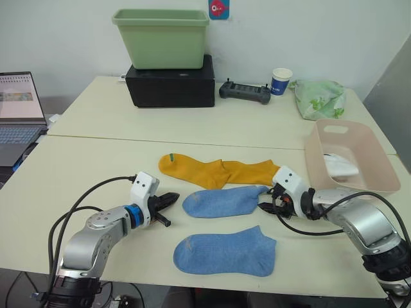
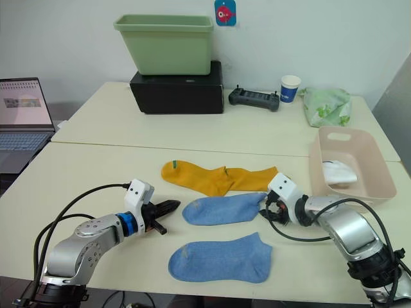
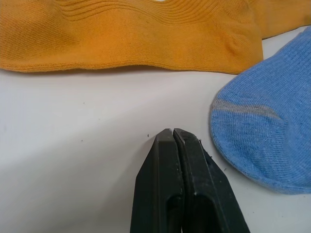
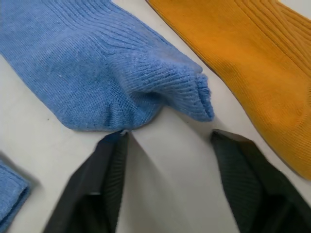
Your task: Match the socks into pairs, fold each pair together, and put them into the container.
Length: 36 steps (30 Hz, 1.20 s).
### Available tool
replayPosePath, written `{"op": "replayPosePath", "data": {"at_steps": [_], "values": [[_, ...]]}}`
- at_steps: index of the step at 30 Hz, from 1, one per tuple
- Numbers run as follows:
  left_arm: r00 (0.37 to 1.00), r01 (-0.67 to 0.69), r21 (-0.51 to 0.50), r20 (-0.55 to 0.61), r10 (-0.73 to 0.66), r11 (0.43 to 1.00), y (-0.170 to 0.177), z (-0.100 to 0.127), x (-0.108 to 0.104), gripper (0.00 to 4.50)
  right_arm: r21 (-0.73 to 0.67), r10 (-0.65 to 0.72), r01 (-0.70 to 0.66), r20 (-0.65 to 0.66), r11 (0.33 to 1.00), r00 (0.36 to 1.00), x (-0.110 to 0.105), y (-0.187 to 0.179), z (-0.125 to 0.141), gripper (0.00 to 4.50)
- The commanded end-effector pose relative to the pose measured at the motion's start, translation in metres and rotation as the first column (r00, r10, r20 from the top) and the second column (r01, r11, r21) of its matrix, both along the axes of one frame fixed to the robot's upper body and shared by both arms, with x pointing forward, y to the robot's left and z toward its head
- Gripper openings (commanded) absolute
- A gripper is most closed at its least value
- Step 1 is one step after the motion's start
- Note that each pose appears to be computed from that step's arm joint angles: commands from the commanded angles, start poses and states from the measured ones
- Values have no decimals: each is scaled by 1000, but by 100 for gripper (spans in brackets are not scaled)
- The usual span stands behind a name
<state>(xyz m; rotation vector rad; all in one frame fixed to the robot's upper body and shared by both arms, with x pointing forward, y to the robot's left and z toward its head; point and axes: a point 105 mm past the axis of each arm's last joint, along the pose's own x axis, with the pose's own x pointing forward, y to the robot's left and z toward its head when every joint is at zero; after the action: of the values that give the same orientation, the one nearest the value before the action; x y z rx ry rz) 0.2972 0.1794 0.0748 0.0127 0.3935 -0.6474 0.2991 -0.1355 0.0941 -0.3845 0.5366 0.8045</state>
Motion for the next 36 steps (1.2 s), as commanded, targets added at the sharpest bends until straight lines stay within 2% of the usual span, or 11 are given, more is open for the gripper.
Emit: {"op": "replayPosePath", "data": {"at_steps": [1,3,7,10,16,18,22,26,28,31,36], "values": [[999,39,-33,20,-38,999,0,13,-4,0,64,-28,24,58,998,998,-4,-4,21,448],[999,42,-83,-4,-42,996,0,17,-6,0,92,-23,19,41,996,999,-11,-5,20,448],[996,60,-98,-63,-66,993,2,12,-16,87,129,-21,15,48,992,999,-17,-4,15,450],[993,72,-103,-81,-80,992,-1,10,-20,181,188,-20,10,51,982,999,-18,2,15,450],[981,69,-232,-163,-109,970,-20,11,-23,365,240,-64,61,3,969,998,-13,3,-2,450],[977,72,-245,-180,-118,967,-24,10,-23,422,233,-65,63,1,970,998,-12,3,-5,450],[967,82,-179,-225,-122,980,-38,-9,-21,422,264,-108,110,-22,958,994,-4,9,-12,450],[957,107,-165,-250,-147,981,-49,-17,-21,422,297,-115,120,-33,947,993,-3,9,-10,450],[954,119,-164,-254,-159,979,-52,-19,-22,361,288,-114,117,-28,951,993,-3,7,-11,450],[950,141,-178,-252,-184,974,-60,-19,-24,272,247,-104,101,0,964,995,-2,4,-13,388],[959,137,-196,-219,-179,971,-61,-12,-23,122,281,-40,35,11,959,999,-11,18,-6,212]]}}
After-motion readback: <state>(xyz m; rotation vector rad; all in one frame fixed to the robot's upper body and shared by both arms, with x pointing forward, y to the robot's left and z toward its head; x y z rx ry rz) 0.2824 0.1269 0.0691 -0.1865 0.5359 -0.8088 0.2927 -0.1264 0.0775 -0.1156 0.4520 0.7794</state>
